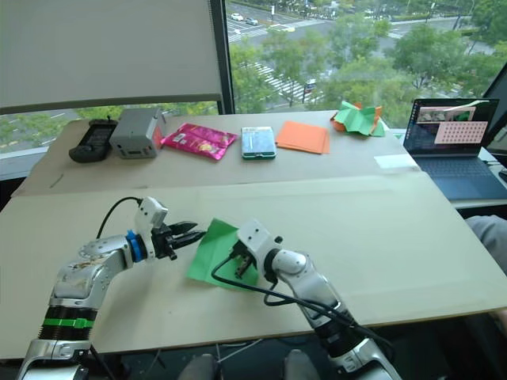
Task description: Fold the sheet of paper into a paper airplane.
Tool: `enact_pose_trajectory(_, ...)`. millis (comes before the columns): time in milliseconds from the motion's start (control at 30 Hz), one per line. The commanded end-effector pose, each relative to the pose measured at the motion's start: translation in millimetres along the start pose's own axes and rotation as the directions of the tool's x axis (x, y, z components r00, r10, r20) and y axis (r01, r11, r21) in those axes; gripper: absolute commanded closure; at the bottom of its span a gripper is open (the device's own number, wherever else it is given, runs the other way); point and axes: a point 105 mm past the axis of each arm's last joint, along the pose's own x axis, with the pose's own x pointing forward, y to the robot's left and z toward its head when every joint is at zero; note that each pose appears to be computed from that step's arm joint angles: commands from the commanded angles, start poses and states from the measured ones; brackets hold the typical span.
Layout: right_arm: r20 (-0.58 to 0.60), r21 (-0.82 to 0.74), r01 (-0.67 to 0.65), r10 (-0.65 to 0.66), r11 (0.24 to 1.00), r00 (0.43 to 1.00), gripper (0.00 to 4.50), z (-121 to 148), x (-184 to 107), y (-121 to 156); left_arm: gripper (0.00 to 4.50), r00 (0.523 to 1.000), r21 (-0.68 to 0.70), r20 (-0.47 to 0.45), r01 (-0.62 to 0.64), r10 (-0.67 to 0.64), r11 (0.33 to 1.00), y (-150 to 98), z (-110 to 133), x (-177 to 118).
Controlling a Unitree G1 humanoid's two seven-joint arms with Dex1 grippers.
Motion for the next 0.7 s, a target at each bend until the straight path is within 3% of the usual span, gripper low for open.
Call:
enact_pose_trajectory(33,0.006,-0.018,0.002,-0.002,1.0,1.0,4.5,4,1,-1,0.7,0.999,0.033,0.031,0.026,-0.027,0.999,-2,13,11)
enact_pose_trajectory(233,0.001,-0.018,0.012,-0.012,1.0,1.0,4.5,3,1,1,0.7,0.999,0.036,0.01,0.052,-0.052,0.998,-6,7,28)
enact_pose_trajectory(333,-0.002,-0.014,0.022,-0.022,1.0,1.0,4.5,3,0,1,1.51,0.998,0.037,0.023,0.064,-0.065,0.997,-6,10,30)
enact_pose_trajectory(600,-0.006,-0.01,0.032,-0.032,0.999,0.999,4.5,2,0,1,4.28,0.997,0.055,0.034,0.073,-0.075,0.996,-6,17,29)
enact_pose_trajectory(633,-0.009,-0.01,0.034,-0.034,0.999,0.999,4.5,1,0,0,4.49,0.997,0.07,0.028,0.074,-0.076,0.995,-6,17,29)
enact_pose_trajectory(700,-0.01,-0.01,0.032,-0.032,0.999,0.999,4.5,1,0,1,4.49,0.997,0.119,-0.002,0.079,-0.079,0.99,-8,14,30)
